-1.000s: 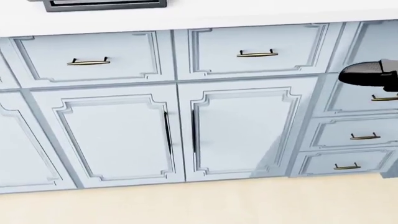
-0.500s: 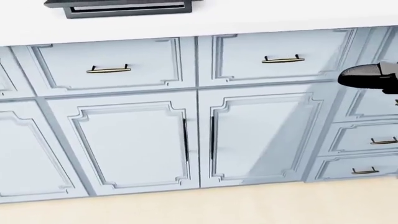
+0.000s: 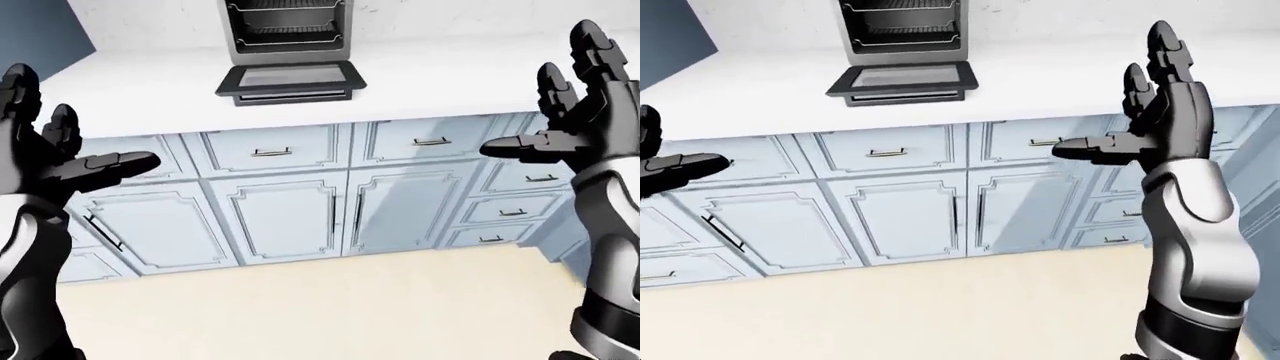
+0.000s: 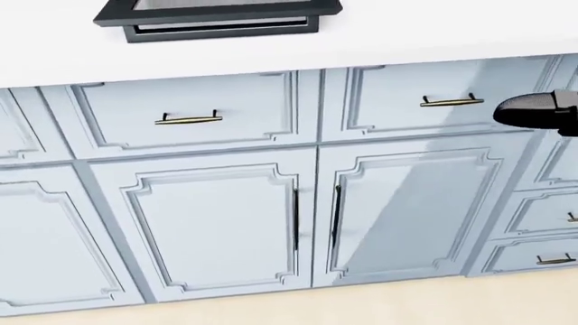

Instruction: Close the toaster oven door.

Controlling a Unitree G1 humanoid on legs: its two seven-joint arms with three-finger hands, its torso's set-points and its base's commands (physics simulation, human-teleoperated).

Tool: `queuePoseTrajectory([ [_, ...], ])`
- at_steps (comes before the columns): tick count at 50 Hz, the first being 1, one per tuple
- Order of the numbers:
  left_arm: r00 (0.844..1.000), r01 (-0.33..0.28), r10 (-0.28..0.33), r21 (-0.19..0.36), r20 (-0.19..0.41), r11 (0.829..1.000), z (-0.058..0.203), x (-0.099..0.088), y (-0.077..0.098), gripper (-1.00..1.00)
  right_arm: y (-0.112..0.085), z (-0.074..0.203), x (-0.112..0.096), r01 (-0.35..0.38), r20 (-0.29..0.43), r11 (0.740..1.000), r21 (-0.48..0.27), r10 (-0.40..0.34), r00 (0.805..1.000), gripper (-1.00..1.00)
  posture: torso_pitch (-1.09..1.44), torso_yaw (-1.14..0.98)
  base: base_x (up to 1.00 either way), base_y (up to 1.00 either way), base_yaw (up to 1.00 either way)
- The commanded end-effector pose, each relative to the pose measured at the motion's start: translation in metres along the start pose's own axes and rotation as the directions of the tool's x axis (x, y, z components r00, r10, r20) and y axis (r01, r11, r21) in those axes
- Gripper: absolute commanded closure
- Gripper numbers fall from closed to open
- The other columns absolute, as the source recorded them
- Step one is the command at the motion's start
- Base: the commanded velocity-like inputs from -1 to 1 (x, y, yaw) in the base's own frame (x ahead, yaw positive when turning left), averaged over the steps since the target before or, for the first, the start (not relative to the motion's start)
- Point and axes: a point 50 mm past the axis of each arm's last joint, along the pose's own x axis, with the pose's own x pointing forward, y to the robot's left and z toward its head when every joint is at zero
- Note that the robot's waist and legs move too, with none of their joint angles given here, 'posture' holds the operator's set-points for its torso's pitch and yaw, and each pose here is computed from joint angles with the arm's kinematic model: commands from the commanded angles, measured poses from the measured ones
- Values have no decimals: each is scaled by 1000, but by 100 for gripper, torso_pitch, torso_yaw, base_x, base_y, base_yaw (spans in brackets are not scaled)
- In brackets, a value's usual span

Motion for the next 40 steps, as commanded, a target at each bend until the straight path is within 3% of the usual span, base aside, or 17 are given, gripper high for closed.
queuePoseTrajectory([
  [1,996,12,-12,5,93,1000,19,-1,-2,-100,-3,22,0,14,107,1000,-20,-12,994,-100,0,0,20,16,0],
  [40,996,18,-18,6,91,1000,17,-3,-3,-100,-5,23,0,21,109,1000,-16,-19,994,-100,0,0,23,10,0],
])
